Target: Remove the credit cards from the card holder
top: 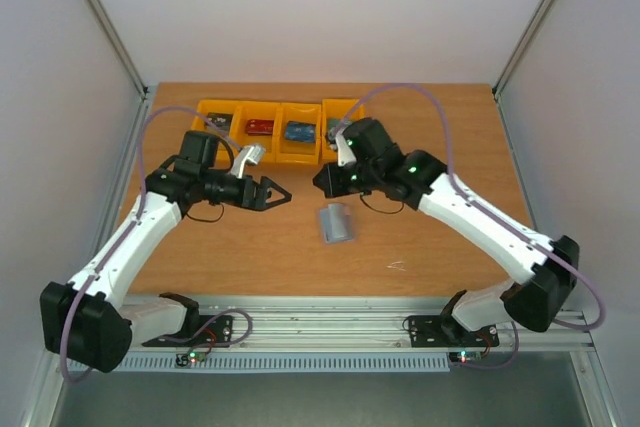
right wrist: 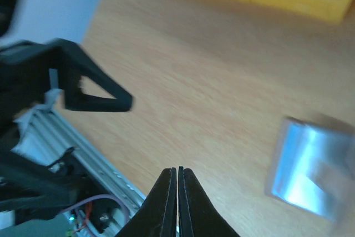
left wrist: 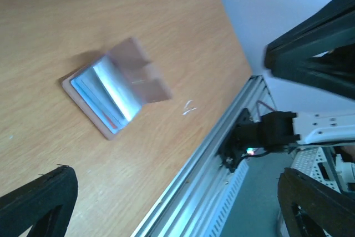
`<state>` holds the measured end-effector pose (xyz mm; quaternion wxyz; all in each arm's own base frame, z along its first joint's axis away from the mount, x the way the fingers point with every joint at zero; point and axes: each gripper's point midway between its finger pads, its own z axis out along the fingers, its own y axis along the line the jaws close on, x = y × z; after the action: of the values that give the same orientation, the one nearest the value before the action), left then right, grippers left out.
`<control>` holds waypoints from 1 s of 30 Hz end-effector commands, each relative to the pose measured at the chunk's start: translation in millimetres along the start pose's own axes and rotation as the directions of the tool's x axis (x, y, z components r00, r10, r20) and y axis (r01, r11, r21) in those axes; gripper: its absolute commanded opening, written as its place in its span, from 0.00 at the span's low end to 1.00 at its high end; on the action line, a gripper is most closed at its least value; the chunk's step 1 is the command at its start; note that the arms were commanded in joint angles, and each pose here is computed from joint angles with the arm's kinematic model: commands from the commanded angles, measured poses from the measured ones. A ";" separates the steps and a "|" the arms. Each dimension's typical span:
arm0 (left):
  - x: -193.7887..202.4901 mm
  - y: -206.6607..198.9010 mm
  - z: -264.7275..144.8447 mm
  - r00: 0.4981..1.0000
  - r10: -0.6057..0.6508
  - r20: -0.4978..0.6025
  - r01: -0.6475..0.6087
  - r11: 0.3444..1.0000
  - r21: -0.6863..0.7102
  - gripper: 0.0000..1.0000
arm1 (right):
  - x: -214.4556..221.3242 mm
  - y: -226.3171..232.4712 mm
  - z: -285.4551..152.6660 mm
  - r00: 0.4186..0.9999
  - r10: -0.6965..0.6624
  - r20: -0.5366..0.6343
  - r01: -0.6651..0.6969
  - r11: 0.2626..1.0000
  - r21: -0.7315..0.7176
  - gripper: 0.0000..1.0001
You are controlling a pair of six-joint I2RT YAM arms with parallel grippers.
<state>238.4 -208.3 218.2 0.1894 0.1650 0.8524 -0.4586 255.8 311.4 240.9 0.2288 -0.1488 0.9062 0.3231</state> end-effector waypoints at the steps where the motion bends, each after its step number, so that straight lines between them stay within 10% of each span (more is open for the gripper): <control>1: -13.6 -47.8 -25.8 0.994 0.104 0.021 -0.106 0.989 0.103 0.99 | -29.8 47.2 -62.7 0.971 -0.209 0.114 0.221 0.970 -0.101 0.01; 10: -22.5 12.6 -19.5 0.989 0.055 0.136 -0.032 0.986 -0.164 0.99 | -18.9 -26.3 -64.4 0.993 -0.120 0.002 0.114 0.949 0.295 0.04; 18: -12.1 49.3 -8.9 0.976 -0.052 0.212 0.100 0.969 -0.226 0.98 | 23.5 -94.0 -0.1 0.995 0.064 -0.082 -0.016 0.873 0.488 0.39; 25: -0.3 63.8 -5.7 0.972 -0.058 0.226 0.117 0.960 -0.255 0.98 | 52.3 -144.6 58.8 0.970 0.163 -0.180 -0.010 0.768 0.640 0.98; 30: -2.8 60.4 -8.2 0.974 -0.023 0.227 0.083 0.962 -0.259 0.99 | 79.2 -172.8 87.9 0.931 0.281 -0.235 -0.078 0.780 0.621 0.99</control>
<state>256.5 -170.3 163.5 0.2457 0.0495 0.8992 -0.3587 284.7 236.4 74.2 0.1080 -0.0690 0.9917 -0.0120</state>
